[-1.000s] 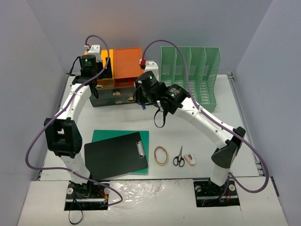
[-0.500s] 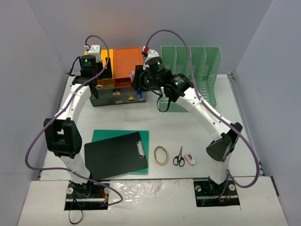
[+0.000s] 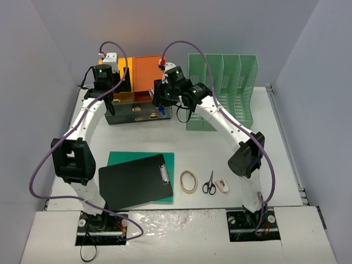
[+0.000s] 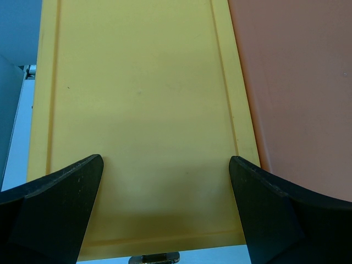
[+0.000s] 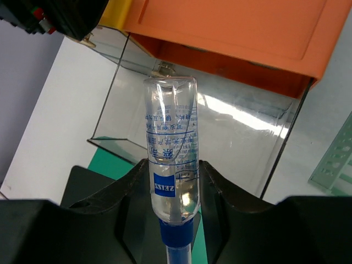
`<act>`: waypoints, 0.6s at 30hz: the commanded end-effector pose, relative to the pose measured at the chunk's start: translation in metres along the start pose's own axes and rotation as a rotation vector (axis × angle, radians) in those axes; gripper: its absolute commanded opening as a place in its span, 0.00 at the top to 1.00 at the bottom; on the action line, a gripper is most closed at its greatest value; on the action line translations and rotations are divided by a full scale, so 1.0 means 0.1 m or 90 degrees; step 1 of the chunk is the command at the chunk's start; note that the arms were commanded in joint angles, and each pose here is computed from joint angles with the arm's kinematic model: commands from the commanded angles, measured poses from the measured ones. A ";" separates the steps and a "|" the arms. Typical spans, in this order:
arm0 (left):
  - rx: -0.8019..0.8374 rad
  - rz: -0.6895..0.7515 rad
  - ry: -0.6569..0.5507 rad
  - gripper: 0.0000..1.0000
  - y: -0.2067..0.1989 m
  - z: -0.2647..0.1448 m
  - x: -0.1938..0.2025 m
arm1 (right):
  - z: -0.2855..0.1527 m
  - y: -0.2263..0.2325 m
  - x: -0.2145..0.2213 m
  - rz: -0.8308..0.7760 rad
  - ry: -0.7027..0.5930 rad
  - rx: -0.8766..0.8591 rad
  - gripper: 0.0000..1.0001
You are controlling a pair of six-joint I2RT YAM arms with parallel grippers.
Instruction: Organize the desk
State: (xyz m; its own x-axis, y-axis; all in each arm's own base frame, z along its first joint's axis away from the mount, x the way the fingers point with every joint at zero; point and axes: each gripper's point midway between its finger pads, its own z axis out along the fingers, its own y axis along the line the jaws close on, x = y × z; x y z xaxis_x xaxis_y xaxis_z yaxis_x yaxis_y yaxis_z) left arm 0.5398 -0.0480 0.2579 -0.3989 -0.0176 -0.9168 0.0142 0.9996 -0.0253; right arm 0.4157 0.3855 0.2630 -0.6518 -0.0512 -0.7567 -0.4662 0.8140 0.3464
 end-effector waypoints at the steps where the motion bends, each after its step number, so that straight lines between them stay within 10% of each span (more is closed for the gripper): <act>1: 0.003 0.030 0.135 0.03 0.04 -0.07 0.61 | -0.18 0.10 -0.51 -0.024 -0.089 -0.046 1.00; 18: -0.003 0.033 0.134 0.03 0.06 -0.10 0.60 | -0.03 0.06 -0.33 0.006 -0.044 -0.064 1.00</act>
State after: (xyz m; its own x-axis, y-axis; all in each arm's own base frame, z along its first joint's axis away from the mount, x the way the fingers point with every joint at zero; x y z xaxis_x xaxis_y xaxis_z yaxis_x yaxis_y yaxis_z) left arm 0.5397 -0.0479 0.2581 -0.3985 -0.0176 -0.9170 0.0138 0.9996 -0.0252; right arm 0.4292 0.3789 0.2685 -0.6592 -0.0309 -0.7513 -0.4759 0.7907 0.3851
